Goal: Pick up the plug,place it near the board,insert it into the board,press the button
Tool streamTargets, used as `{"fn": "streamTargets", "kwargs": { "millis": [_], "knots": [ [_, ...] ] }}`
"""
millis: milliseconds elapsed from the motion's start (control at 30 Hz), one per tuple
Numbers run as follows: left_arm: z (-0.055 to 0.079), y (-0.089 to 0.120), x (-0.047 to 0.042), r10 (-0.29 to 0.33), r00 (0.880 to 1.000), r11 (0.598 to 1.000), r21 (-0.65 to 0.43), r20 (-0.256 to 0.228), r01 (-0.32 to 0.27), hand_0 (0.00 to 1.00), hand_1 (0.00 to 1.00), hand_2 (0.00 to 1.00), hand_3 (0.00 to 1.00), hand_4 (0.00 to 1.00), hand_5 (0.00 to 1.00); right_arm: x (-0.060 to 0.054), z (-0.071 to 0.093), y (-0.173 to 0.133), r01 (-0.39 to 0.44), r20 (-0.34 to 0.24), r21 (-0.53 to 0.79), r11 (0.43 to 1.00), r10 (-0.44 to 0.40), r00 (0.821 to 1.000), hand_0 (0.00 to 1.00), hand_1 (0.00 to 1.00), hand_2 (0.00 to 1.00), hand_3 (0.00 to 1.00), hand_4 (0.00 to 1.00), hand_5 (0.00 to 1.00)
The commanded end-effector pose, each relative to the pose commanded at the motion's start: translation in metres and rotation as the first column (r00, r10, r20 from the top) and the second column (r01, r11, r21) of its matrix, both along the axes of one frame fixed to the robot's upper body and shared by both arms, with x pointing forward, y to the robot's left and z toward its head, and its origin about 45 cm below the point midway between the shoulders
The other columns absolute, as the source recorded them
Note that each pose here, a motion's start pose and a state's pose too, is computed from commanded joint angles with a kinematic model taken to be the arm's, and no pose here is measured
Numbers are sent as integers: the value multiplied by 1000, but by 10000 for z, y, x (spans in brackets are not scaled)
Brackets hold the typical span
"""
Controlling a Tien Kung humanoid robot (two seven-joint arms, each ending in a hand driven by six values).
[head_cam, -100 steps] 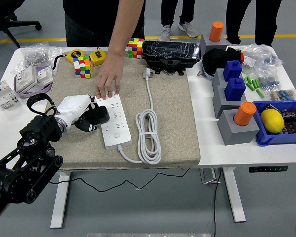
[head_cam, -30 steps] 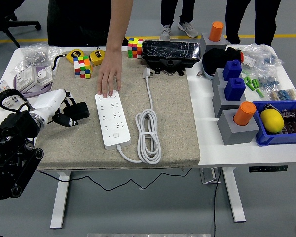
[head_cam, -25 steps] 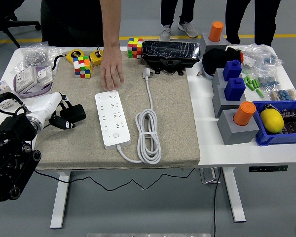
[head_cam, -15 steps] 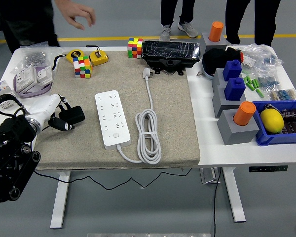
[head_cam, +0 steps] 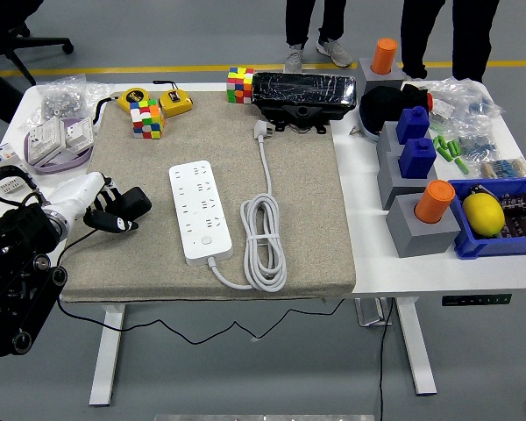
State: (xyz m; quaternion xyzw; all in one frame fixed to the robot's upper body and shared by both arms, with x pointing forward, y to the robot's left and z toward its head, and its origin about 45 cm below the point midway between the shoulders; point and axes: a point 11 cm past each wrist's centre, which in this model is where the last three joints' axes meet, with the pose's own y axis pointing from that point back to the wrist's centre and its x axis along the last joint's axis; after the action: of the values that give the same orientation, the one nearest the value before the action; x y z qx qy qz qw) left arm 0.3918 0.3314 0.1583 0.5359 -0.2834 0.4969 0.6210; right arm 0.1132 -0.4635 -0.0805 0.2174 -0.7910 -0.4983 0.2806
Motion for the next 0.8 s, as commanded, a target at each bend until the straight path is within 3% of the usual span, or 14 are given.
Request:
{"fn": "streamTargets", "kwargs": {
  "millis": [300, 333, 500, 533, 700, 733, 800],
  "knots": [
    [63, 1, 4, -5, 1000, 1000, 6, -6, 5, 539, 684, 674, 593, 946, 340, 3, 3, -6, 1, 1, -1, 1000, -1, 1000, 784, 693, 710, 758, 998, 998],
    [70, 2, 6, -5, 1000, 1000, 5, -5, 5, 586, 722, 720, 630, 973, 372, 3, 4, -6, 1, 1, -1, 1000, -1, 1000, 785, 693, 710, 758, 998, 998],
    [176, -15, 15, -14, 999, 1000, -12, 42, 14, 586, 722, 720, 630, 973, 372, 6, 2, -1, 0, 2, 1, 1000, 0, 1000, 785, 693, 710, 758, 998, 998],
    [219, -25, 14, -18, 997, 1000, -21, 69, 19, 715, 801, 781, 754, 998, 501, 2, -1, 3, 1, 2, 1, 1000, -1, 1000, 784, 693, 710, 758, 998, 998],
    [371, -47, -5, -10, 982, 997, -70, 190, 24, 715, 801, 781, 754, 998, 501, -13, -14, 23, 0, -1, 4, 1000, 0, 1000, 784, 693, 710, 758, 998, 998],
    [389, -51, -17, -3, 976, 995, -100, 218, 25, 816, 926, 940, 845, 998, 590, -17, -19, 32, -1, -2, 6, 1000, 1, 1000, 784, 692, 710, 758, 998, 998],
    [427, -57, -48, 26, 958, 983, -179, 285, 27, 816, 926, 940, 845, 998, 590, -24, -27, 47, -3, -3, 8, 1000, 3, 1000, 784, 692, 710, 758, 998, 998]
  ]
}}
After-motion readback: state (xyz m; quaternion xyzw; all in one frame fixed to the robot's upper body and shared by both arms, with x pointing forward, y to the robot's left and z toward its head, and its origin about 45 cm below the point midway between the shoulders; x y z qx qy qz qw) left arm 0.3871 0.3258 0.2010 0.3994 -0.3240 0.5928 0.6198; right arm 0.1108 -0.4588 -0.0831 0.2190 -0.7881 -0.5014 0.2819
